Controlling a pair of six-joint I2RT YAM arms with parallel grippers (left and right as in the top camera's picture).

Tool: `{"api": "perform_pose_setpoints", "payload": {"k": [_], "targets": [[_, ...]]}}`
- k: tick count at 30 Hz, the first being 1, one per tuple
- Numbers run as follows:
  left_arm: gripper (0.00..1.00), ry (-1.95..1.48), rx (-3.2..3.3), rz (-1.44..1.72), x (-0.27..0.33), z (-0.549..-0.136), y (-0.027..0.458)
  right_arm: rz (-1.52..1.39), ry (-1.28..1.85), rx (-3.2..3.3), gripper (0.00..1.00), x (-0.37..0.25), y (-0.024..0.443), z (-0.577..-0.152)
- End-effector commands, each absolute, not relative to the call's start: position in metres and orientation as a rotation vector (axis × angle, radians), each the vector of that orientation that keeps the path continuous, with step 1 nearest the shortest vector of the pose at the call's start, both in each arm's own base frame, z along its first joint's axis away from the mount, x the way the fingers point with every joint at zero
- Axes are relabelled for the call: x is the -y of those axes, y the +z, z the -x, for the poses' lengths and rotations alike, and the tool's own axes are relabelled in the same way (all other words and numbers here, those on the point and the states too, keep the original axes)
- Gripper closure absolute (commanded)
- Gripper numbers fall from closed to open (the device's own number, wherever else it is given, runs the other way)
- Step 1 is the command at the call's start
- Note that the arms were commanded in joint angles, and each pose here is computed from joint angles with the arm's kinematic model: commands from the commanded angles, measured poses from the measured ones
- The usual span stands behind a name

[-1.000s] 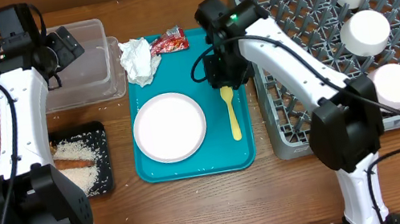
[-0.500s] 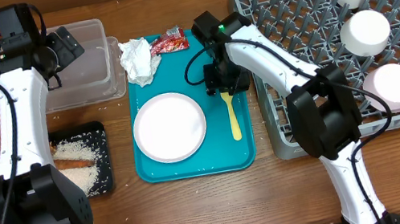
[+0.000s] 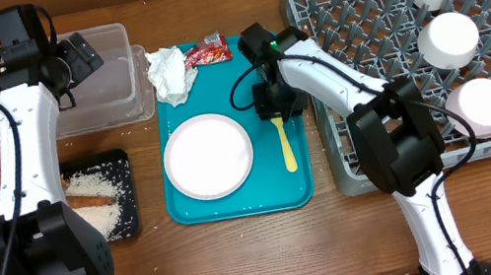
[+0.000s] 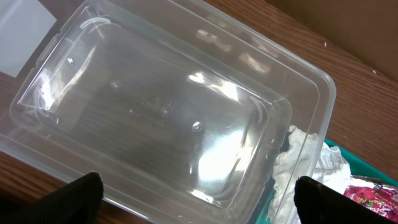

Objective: Sort waste into correct bins and load items into the dishwasher
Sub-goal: 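Reach the right gripper back to the yellow spoon on the teal tray, then grasp the yellow spoon and carry it right into the dish rack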

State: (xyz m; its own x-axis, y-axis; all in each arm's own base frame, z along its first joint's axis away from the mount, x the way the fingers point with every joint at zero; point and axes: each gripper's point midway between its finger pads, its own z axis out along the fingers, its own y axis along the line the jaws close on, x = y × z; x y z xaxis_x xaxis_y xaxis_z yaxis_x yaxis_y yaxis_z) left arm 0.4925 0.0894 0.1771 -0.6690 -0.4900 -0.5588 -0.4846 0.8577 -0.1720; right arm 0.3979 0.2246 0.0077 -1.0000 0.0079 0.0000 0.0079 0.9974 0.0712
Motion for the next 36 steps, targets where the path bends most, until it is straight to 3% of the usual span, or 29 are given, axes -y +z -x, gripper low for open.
{"api": "perform_pose_setpoints", "payload": {"k": [1, 6, 15, 20, 29, 36], "targets": [[0.0, -0.02, -2.397, 0.702, -0.087, -0.496, 0.184, -0.021, 0.112, -3.138, 0.73, -0.223, 0.006, -0.398], [0.0, -0.02, -2.397, 0.701, -0.087, -0.496, 0.184, -0.023, 0.117, -3.139, 0.8, -0.224, 0.011, -0.399], [0.0, -0.021, -2.397, 0.7, -0.086, -0.496, 0.184, -0.019, 0.131, -3.12, 0.83, -0.228, 0.044, -0.407], [0.0, -0.021, -2.397, 0.7, -0.086, -0.496, 0.184, -0.024, 0.163, -3.043, 0.83, -0.221, 0.081, -0.432], [0.0, -0.021, -2.397, 0.7, -0.086, -0.496, 0.184, -0.032, 0.138, -2.717, 0.81, -0.111, 0.195, -0.518], [0.0, -0.021, -2.397, 0.7, -0.086, -0.496, 0.184, 0.077, 0.225, -2.586, 0.79, -0.068, 0.213, -0.551]]}}
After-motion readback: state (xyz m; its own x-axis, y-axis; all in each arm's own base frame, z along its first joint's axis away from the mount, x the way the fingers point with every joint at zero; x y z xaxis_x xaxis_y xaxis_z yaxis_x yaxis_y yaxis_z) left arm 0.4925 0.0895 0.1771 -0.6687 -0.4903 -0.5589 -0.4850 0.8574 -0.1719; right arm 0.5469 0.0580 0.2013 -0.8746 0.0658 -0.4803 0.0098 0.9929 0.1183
